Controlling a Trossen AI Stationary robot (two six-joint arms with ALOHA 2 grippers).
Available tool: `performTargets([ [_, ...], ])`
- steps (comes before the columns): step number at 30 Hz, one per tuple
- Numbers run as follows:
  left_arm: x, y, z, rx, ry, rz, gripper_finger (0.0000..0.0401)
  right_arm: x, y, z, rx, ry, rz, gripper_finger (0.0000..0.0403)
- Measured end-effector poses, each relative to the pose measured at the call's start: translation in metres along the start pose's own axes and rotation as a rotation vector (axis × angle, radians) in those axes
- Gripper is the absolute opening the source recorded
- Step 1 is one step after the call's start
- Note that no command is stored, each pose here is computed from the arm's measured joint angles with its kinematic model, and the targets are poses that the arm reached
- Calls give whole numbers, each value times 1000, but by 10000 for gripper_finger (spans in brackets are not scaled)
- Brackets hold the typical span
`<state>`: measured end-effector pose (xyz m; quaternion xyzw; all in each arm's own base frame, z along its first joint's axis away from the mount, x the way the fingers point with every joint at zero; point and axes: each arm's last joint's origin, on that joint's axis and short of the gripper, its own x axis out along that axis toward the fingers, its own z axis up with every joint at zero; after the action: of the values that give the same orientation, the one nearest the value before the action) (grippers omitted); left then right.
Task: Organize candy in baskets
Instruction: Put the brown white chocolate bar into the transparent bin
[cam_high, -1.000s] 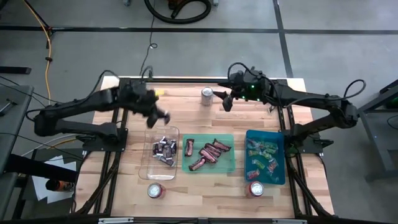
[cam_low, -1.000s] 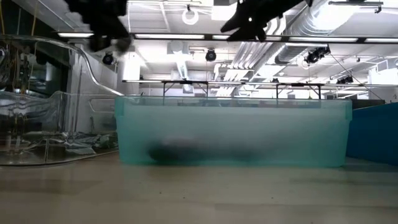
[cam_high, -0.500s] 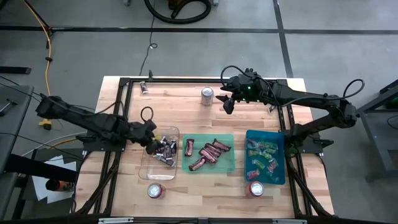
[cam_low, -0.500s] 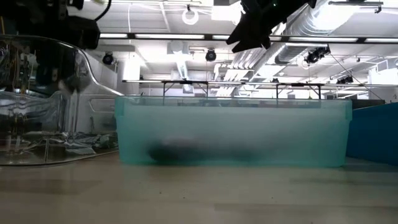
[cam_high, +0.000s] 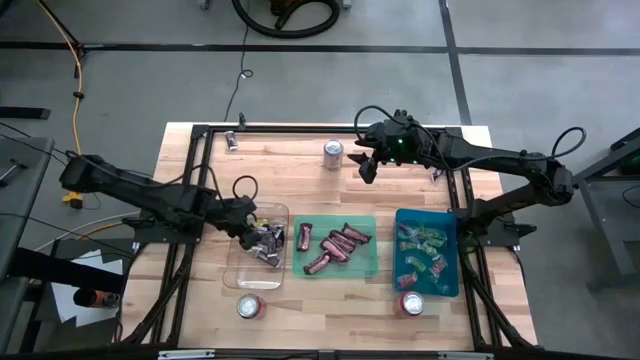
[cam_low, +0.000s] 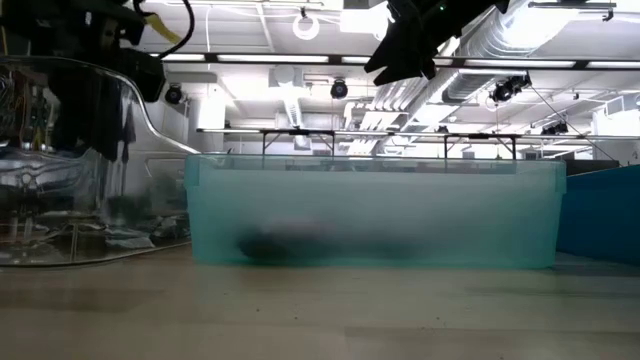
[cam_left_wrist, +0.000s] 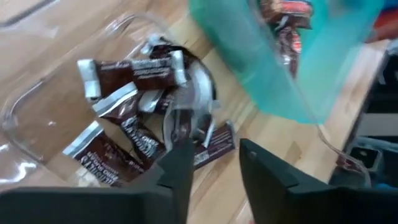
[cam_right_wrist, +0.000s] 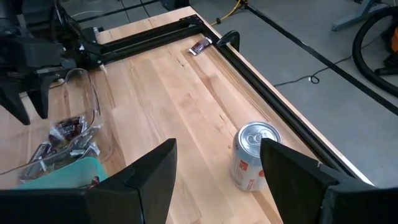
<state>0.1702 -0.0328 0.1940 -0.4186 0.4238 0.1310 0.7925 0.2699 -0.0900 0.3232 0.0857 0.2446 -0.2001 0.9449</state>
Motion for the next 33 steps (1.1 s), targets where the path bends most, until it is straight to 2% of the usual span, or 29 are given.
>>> performTargets([
  [7,-18,-11,13,162,-13,-72,190,-1,0,0,43,0,0,227],
  [11,-41,-17,33,229,-96,-78,220,-16,-3,3,65,-19,-19,227],
  [15,-72,-24,62,309,-282,-69,231,-34,-18,-1,191,5,-170,227],
  [18,-94,-22,85,345,-437,7,232,-44,-32,-12,303,90,-297,227],
  [22,-106,-8,109,311,-567,108,232,-49,-56,-40,455,317,-479,227],
  [26,-107,7,122,245,-586,152,232,-43,-80,-93,633,508,-653,227],
  [30,-103,15,129,226,-570,178,232,-37,-94,-151,831,624,-793,227],
  [33,-100,18,133,254,-559,209,232,-32,-100,-179,963,598,-842,227],
])
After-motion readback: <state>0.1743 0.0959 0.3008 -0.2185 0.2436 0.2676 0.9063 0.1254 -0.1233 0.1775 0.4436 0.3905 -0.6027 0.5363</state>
